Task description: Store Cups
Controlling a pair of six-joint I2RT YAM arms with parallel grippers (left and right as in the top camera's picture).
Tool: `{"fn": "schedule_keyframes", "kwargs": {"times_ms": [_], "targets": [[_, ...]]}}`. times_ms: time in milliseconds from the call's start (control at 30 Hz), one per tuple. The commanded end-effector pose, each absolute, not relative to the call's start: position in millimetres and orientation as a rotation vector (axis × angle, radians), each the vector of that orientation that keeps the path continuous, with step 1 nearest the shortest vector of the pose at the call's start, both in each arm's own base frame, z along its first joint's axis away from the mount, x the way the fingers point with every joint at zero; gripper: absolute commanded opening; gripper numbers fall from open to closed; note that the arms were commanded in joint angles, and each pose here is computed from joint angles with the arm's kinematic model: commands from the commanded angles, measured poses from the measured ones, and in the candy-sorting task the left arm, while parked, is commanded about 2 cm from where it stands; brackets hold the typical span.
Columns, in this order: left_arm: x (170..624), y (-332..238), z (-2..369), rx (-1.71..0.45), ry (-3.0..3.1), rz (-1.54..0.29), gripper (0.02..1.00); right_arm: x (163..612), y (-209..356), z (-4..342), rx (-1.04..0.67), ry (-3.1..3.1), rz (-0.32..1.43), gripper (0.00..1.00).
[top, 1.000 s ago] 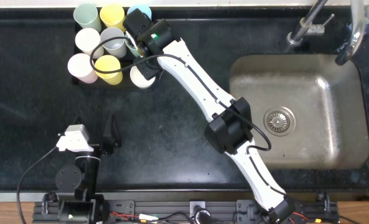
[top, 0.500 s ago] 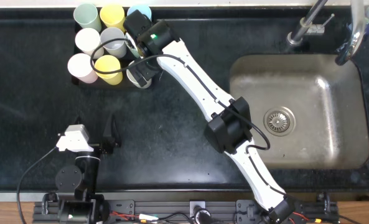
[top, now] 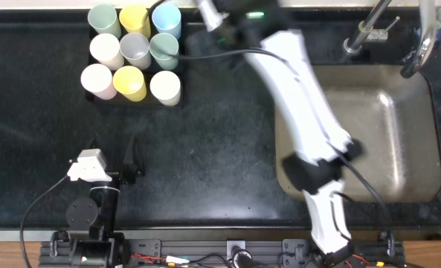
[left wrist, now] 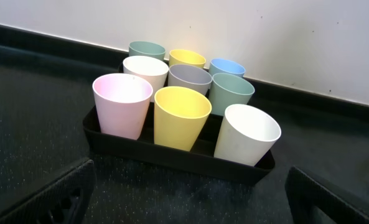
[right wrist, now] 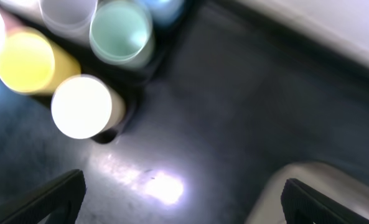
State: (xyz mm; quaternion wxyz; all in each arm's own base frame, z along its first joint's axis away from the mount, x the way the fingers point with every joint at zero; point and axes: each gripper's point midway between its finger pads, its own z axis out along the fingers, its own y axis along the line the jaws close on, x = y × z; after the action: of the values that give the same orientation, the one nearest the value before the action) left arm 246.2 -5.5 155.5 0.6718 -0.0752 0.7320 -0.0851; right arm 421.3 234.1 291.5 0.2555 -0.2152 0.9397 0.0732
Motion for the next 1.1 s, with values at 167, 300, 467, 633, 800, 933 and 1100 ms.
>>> {"fn": "schedule_keyframes", "kwargs": {"times_ms": [167, 300, 467, 633, 800, 933, 1100], "targets": [[246, -6, 157, -0.147, 1.644, -0.179, 1.000, 386, 122, 302, -0.137, 2.702, 0.091, 0.996], [246, -6, 156, -0.148, 1.644, -0.179, 1.000, 358, 86, 259, 0.002, 2.795, 0.051, 0.996], [246, -6, 157, -0.148, 1.644, -0.179, 1.000, 344, 55, 210, 0.108, 2.621, 0.084, 0.998], [246, -6, 157, -0.148, 1.644, -0.179, 1.000, 323, 34, 182, 0.077, 2.331, 0.088, 0.998], [246, -6, 157, -0.148, 1.644, -0.179, 1.000, 300, 26, 186, 0.085, 2.114, 0.113, 0.998], [246, -6, 157, -0.148, 1.644, -0.179, 1.000, 288, 25, 215, 0.084, 1.902, 0.142, 0.998], [246, -6, 156, -0.148, 1.644, -0.179, 0.998, 269, 22, 254, 0.082, 1.645, 0.173, 0.998]]}}
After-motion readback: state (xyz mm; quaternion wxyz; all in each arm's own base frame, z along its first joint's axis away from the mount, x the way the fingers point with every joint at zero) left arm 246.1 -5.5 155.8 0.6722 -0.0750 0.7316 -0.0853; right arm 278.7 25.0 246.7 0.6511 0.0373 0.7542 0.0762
